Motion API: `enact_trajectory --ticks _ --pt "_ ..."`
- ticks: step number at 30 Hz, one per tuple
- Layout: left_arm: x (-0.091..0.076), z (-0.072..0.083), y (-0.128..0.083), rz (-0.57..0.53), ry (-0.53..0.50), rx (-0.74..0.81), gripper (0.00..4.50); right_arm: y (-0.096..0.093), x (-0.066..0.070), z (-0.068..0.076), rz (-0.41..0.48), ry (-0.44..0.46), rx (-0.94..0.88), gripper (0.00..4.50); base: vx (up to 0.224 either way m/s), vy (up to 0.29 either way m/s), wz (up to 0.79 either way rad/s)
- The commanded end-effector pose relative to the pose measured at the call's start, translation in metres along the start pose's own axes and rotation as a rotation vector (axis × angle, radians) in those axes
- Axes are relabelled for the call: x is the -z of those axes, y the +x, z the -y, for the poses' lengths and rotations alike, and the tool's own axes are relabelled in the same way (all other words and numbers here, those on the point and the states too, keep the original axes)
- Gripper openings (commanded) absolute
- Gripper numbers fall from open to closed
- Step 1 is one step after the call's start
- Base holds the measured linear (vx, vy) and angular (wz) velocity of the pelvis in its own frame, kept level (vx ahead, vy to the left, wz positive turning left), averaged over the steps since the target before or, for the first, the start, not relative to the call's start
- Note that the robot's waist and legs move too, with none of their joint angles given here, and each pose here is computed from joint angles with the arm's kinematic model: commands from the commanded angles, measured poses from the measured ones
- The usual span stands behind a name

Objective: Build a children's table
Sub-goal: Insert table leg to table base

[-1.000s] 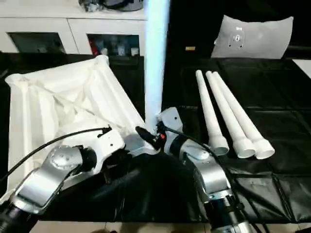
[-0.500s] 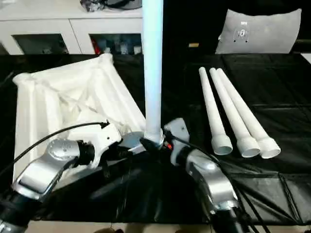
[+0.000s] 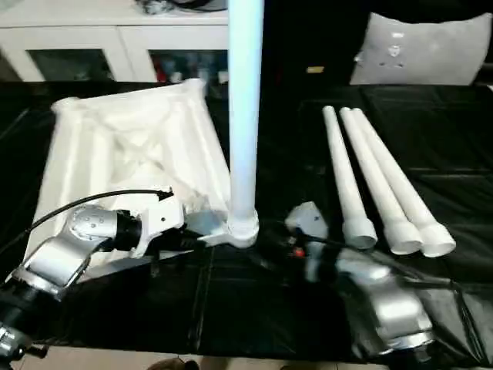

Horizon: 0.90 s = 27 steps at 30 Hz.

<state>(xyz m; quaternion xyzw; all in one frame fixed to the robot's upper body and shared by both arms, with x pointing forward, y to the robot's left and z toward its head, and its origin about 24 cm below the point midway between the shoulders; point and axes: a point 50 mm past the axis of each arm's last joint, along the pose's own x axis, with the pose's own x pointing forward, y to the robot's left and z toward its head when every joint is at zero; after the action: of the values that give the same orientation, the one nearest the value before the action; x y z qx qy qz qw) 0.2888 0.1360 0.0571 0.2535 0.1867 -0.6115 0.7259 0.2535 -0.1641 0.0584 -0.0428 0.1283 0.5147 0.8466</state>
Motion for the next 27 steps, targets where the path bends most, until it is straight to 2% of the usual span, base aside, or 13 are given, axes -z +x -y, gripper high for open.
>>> enact_trajectory --ticks 1,5,14,15,18,19,23,27 --pt "0.0 0.009 0.009 -0.037 0.062 0.13 0.0 0.003 -0.006 -0.003 -0.012 -0.047 -0.076 4.46 0.0 0.0 0.0" --pt "0.003 0.009 0.009 -0.067 0.115 0.195 0.0 0.006 -0.008 0.0 -0.046 -0.081 -0.127 4.46 0.0 0.0 0.0" --pt "0.003 0.009 0.009 -0.072 0.15 0.256 0.0 0.016 -0.01 0.007 -0.063 -0.079 -0.17 4.46 0.0 0.0 0.0" --pt "0.003 0.009 0.009 -0.071 0.153 0.26 0.0 0.016 -0.009 0.008 -0.065 -0.079 -0.171 4.17 0.0 0.0 0.0" --pt "0.004 0.009 0.009 -0.072 0.161 0.269 0.0 0.017 -0.009 0.011 -0.067 -0.077 -0.173 4.17 0.0 0.0 0.0" --pt "0.004 0.009 0.009 -0.073 0.163 0.271 0.0 0.017 -0.01 0.011 -0.063 -0.075 -0.175 3.92 0.0 0.0 0.0" --pt "0.006 0.008 0.007 -0.085 0.172 0.275 0.0 0.018 -0.01 0.011 -0.062 -0.067 -0.194 3.72 0.0 0.0 0.0" --pt "0.007 0.009 0.007 -0.089 0.175 0.278 0.0 0.019 -0.008 0.011 -0.065 -0.064 -0.207 3.3 0.0 0.0 0.0"
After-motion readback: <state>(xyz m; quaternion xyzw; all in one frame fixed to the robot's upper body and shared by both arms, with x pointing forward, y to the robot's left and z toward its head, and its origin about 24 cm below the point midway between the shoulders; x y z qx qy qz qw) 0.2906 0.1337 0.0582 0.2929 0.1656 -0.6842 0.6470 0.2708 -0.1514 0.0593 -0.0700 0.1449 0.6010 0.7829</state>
